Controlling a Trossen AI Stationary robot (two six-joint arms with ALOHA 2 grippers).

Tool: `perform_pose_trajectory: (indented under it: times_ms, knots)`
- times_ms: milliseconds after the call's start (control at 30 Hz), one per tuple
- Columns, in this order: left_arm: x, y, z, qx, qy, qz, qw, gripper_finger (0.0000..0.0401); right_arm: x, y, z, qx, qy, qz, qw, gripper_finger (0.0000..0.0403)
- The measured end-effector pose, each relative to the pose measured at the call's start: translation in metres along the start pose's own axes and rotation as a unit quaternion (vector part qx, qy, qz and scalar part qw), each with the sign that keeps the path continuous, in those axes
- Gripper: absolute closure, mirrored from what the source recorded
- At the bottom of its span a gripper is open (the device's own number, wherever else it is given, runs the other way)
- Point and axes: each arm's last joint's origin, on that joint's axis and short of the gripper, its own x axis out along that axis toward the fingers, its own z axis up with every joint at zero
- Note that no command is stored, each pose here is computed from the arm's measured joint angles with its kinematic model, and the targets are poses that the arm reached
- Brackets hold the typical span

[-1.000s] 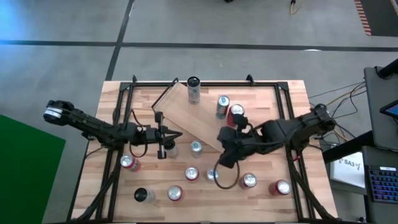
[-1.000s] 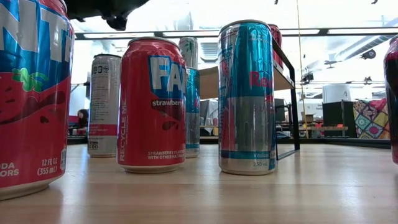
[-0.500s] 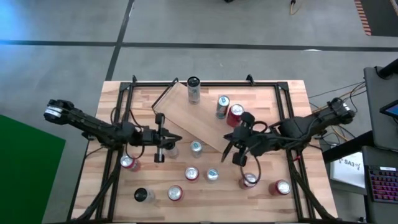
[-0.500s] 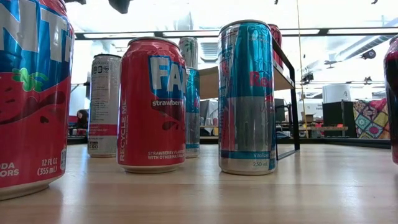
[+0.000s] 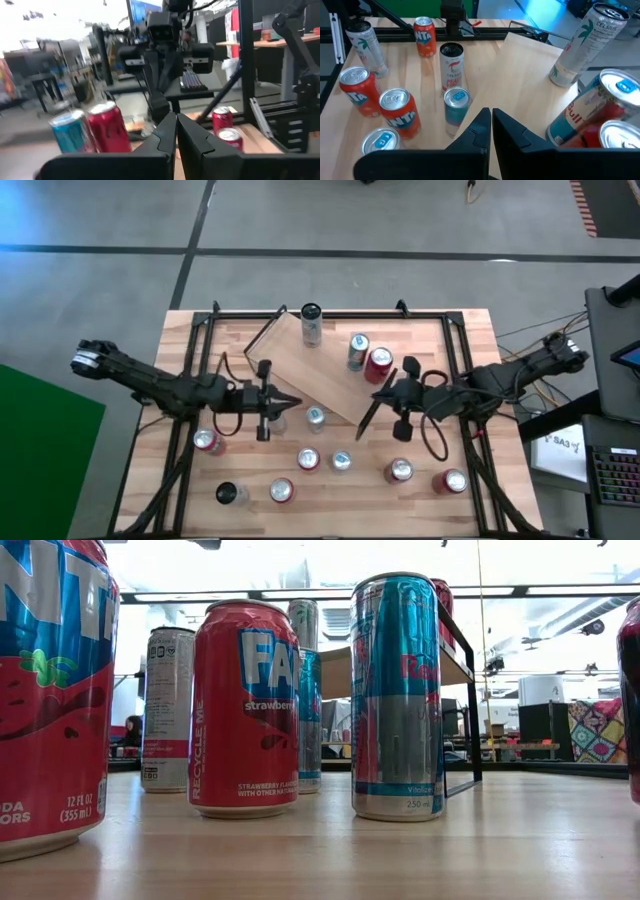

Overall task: Place canned beverage on shelf
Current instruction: Put the red soda can on the shelf

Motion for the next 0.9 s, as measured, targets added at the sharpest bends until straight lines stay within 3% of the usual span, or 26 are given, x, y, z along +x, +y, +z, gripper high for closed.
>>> perform_pose_trajectory:
  times_ms: [233, 367, 533, 900]
  knots:
    - [0.010, -0.013, 0.010, -0.032, 0.091, -0.033, 0.995, 0.0401, -0.004, -0.007, -0.018, 0.006, -0.011, 0.002, 1.000, 0.0394]
    - [0.013, -0.021, 0.019, -0.037, 0.159, -0.017, 0.986, 0.0401, -0.008, -0.010, -0.022, 0.004, -0.018, 0.004, 1.000, 0.0394]
    - [0.011, -0.027, 0.024, -0.067, 0.243, 0.001, 0.968, 0.0401, -0.013, -0.014, -0.026, 0.002, -0.022, 0.004, 1.000, 0.0394]
    - [-0.003, -0.042, 0.017, -0.194, 0.334, 0.032, 0.922, 0.0401, -0.010, -0.013, -0.028, -0.020, -0.016, 0.003, 1.000, 0.0394]
